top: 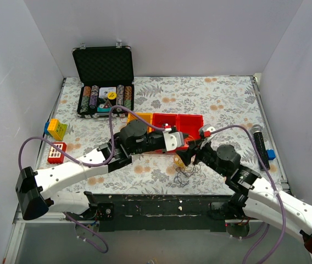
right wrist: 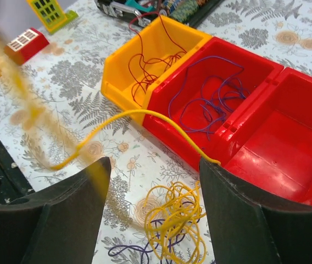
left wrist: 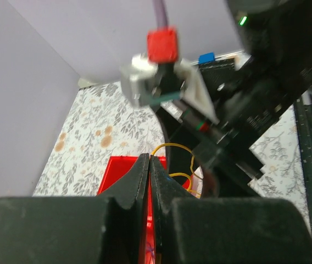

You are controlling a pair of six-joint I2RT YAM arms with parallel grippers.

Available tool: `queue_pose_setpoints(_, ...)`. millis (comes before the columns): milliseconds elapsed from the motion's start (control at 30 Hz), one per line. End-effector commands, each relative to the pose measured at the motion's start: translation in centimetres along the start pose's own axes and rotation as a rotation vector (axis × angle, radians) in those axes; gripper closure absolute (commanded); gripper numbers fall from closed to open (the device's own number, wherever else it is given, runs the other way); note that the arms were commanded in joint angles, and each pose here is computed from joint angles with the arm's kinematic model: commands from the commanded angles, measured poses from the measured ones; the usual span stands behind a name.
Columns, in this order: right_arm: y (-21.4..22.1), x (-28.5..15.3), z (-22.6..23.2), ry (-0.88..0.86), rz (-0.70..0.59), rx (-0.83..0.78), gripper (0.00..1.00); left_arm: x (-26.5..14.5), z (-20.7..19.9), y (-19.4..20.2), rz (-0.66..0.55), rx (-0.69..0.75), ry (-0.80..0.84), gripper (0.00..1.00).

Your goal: Untangle the cables

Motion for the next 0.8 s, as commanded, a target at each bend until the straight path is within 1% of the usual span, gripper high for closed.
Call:
queue_pose_setpoints(0,0.0,1.6,-0.5,0.032,-0.086,-0.013,0.27,-0.1,-0.4,-2.9,-0.083,-0.031,0.122,1.0)
queue_pose_setpoints(67,0.6,2.0,-0.7,0.049,-0.069,0.012,0.28,0.2,0.1,-4.7,-0.124,-0.067,0.121,1.0)
queue_pose_setpoints(133,1.5,2.2,-0.3,0.012,-0.021,0.024,0.31,0.2,0.9,-6.3,-0.156,-0.101,0.082,1.0)
queue_pose_setpoints(233,3.1,2.1,0.2,-0.043,0.047,0.069,0.34,-0.2,2.3,-8.9,-0.22,-0.107,0.022,1.0)
queue_pose_setpoints(333,4.9,1.5,0.3,-0.071,0.085,0.127,0.36,-0.5,4.0,-11.8,-0.29,-0.116,-0.04,1.0)
queue_pose_setpoints(467,7.4,0.7,-0.1,-0.055,0.129,0.178,0.37,-0.9,6.3,-16.0,-0.404,-0.129,-0.123,1.0)
queue_pose_setpoints(600,9.6,-0.2,-0.5,-0.032,0.192,0.21,0.37,-2.1,8.3,-20.3,-0.506,-0.136,-0.165,1.0)
queue_pose_setpoints(767,12.1,-1.1,-0.5,-0.036,0.282,0.264,0.37,-3.3,10.0,-24.0,-0.595,-0.097,-0.205,1.0)
Point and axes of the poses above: each gripper's point midway between its finger pads, its own x axis out along the fingers, its own z axis along the line the jaws close on, y = z × x, the point moved 8 cm from there along -x, back along the fingers
